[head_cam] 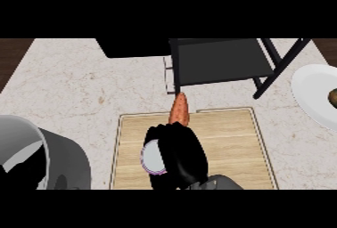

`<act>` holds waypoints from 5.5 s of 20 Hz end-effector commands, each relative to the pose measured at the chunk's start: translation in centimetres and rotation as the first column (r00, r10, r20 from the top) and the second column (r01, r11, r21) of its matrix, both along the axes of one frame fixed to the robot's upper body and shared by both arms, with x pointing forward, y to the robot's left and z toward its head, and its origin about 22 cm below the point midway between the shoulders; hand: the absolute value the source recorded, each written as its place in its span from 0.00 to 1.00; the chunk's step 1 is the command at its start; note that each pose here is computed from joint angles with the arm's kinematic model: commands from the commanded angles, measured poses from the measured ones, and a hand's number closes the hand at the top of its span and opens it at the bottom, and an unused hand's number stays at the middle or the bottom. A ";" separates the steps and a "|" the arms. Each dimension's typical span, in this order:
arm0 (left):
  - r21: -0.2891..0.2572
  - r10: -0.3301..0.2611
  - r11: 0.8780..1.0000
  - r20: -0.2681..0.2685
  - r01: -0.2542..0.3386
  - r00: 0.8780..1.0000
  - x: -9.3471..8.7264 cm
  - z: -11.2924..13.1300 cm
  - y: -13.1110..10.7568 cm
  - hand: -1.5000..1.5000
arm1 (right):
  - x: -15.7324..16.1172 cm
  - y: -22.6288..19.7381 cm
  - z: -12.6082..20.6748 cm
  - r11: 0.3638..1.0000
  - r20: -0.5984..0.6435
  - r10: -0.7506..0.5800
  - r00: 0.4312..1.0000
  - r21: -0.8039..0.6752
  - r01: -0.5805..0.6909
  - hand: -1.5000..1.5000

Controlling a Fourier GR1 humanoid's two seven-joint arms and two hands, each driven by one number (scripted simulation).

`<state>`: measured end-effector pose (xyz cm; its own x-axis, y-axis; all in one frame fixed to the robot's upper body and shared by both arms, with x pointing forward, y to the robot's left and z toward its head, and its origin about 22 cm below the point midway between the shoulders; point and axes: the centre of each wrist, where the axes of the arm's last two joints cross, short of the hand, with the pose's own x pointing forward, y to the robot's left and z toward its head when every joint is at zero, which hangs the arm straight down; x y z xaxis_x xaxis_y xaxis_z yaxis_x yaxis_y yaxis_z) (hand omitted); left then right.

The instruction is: Pick the can from the tray and place it in the tiered shelf

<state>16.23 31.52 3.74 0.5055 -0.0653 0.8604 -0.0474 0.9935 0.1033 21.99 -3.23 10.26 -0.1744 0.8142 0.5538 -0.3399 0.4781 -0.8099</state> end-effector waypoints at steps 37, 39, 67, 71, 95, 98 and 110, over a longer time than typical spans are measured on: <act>-0.068 0.044 0.997 0.073 -0.039 0.996 3.3 -2.6 -1.7 0.50 | 10.8 -10.7 27.5 0.933 0.353 -0.354 0.866 0.191 0.304 1.00; -0.049 0.045 0.998 0.087 -0.041 0.995 3.2 -2.6 -2.1 0.50 | 12.2 -12.3 27.3 0.943 0.337 -0.329 0.882 0.168 0.288 1.00; -0.051 0.029 0.998 0.082 -0.025 0.996 4.3 -3.3 -2.4 0.50 | 20.1 -13.1 23.5 0.957 0.402 -0.290 0.869 0.124 0.262 1.00; -0.056 0.039 0.998 0.078 -0.035 0.996 4.5 -2.7 -2.3 0.50 | 20.7 -13.8 22.7 0.925 0.366 -0.375 0.852 0.209 0.318 1.00; -0.051 0.062 0.997 0.071 -0.058 0.996 4.3 -2.8 -2.5 0.50 | 19.9 -23.6 27.5 0.470 0.150 -0.770 0.620 0.791 0.392 0.00; -0.051 0.076 0.996 0.089 -0.072 0.993 5.0 -2.7 -2.6 0.50 | 19.0 -26.5 28.7 0.377 0.108 -0.826 0.554 0.836 0.399 0.00; -0.052 0.074 0.996 0.090 -0.069 0.993 4.2 -3.2 -1.6 0.50 | 14.2 -39.6 27.4 0.331 0.041 -0.812 0.583 0.855 0.401 0.00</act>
